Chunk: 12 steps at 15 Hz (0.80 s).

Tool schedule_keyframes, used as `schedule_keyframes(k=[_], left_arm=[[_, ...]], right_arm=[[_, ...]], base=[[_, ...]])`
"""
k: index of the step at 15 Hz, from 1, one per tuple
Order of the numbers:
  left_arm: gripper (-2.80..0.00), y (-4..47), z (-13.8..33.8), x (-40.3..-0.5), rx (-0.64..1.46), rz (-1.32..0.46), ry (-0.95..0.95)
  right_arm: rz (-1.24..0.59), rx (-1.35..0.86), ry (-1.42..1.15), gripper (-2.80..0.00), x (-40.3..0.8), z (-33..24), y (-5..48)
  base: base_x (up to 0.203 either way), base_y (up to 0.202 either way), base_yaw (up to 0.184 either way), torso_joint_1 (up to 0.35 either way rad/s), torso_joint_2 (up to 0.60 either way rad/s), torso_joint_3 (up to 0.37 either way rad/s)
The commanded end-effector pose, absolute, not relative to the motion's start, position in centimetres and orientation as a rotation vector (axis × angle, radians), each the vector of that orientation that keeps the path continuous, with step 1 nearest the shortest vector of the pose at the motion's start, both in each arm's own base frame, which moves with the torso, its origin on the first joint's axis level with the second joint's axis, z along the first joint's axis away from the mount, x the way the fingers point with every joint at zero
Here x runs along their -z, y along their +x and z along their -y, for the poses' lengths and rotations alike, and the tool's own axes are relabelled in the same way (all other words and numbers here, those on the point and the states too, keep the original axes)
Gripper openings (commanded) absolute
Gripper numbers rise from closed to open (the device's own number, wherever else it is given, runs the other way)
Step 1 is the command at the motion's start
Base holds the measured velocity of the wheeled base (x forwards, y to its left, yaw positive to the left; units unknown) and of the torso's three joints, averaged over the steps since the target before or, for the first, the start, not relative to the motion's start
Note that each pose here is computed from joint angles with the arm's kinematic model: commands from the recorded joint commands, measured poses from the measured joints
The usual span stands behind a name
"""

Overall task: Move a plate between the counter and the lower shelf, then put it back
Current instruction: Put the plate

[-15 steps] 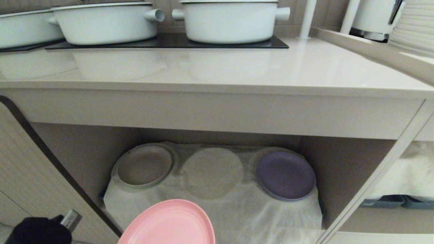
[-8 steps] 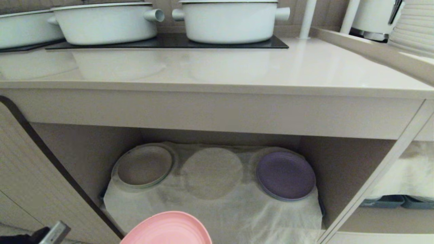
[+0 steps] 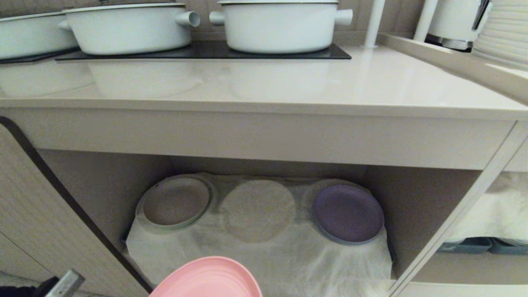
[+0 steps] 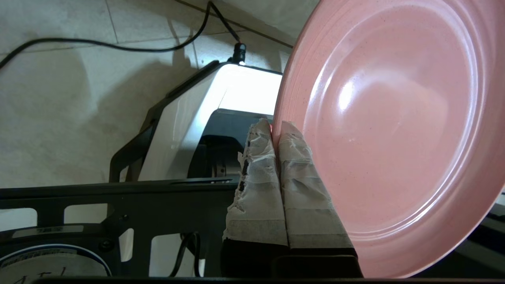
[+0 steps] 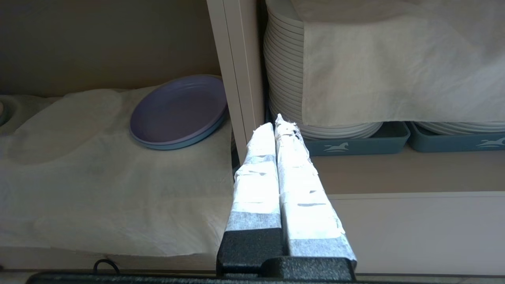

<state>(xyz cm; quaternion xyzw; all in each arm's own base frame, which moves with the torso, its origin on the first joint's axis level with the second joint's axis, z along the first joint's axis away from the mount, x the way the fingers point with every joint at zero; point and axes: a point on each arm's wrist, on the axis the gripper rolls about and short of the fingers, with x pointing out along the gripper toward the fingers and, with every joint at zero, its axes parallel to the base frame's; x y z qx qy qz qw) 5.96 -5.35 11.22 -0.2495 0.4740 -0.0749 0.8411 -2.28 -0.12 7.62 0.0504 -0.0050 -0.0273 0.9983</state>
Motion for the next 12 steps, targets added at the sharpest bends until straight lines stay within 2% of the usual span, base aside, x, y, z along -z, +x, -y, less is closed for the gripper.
schedule_keyframes(k=[1, 4, 12], left_arm=[[-2.8, 6.3, 5.5, -11.2, 0.151, -1.031, -0.534], [-2.8, 7.1, 5.7, -11.3, 0.12, -1.038, -0.529], [-2.8, 8.6, 4.7, -11.9, 0.207, -1.041, -0.481]], right_arm=[[0.01, 0.055, 0.102, -2.8, -7.6, 0.1, -2.3], [0.01, 0.055, 0.102, -2.8, -7.6, 0.1, -2.3], [0.01, 0.055, 0.101, -2.8, -7.6, 0.1, -2.3]], base=[[0.0, 0.0, 0.0, 0.0, 0.0, 0.0], [0.0, 0.0, 0.0, 0.0, 0.0, 0.0], [0.0, 0.0, 0.0, 0.0, 0.0, 0.0]])
